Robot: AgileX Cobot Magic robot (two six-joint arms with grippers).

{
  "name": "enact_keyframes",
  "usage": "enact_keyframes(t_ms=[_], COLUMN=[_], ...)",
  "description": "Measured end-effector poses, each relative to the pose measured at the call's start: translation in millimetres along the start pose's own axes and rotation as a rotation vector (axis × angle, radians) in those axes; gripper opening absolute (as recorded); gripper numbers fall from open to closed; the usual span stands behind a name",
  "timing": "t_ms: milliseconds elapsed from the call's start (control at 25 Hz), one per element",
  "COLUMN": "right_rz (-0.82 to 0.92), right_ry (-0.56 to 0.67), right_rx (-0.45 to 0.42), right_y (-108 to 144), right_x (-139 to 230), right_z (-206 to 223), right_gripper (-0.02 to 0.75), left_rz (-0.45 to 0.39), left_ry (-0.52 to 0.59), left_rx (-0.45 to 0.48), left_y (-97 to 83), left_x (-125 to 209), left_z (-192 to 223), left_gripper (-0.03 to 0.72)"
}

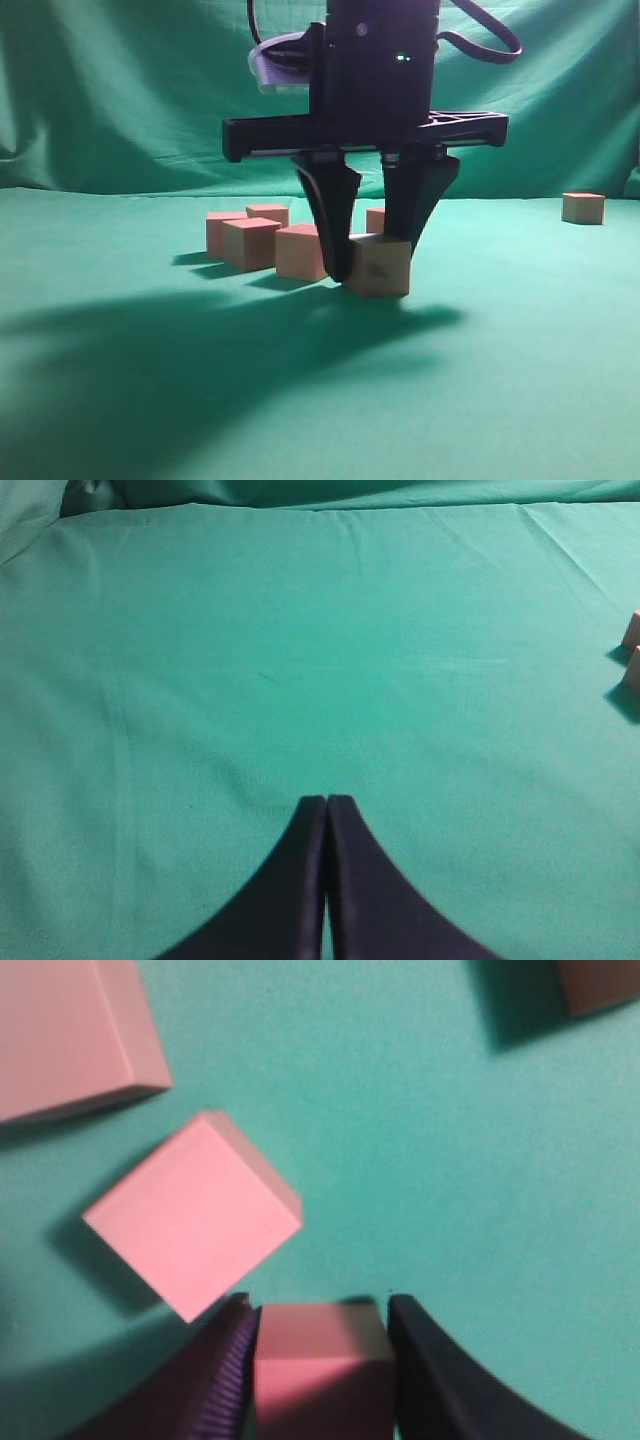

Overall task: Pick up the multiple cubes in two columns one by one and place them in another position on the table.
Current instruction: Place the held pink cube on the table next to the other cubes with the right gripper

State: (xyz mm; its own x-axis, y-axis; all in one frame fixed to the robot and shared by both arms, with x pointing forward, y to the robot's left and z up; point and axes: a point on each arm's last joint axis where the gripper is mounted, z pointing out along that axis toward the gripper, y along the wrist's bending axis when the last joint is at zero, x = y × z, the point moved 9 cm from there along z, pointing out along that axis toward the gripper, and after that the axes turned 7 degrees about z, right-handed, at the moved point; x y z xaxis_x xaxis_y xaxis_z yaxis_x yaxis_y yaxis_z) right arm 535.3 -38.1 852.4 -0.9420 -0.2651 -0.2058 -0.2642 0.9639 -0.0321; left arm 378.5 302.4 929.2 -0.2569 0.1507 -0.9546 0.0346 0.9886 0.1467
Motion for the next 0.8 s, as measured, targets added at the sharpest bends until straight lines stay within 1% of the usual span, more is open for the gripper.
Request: enact_keyframes(t_ms=[120,320,560,800], right_rz=[0.000,0.001,0.003,0.014], right_ry=[0.001,0.004,0.016,-0.006], right_rx=[0.001,0.001,0.009,0.004], right_y=[0,0,-2,-5], right_x=[0,1,3,-3], right_z=[1,1,-3,-34], right_gripper=[0.389,0.553,0.549,0.549], left_rz=[0.000,0.000,0.000,0.000], left_ry=[0.000,0.000,0.000,0.000], left_rx=[0.000,0.000,0.000,0.000], left_y=[0.0,0.0,0.0,0.0], left_x=[0,0,0,0], left_z=[0,0,0,0], left_gripper=[0.000,0.000,0.000,0.000])
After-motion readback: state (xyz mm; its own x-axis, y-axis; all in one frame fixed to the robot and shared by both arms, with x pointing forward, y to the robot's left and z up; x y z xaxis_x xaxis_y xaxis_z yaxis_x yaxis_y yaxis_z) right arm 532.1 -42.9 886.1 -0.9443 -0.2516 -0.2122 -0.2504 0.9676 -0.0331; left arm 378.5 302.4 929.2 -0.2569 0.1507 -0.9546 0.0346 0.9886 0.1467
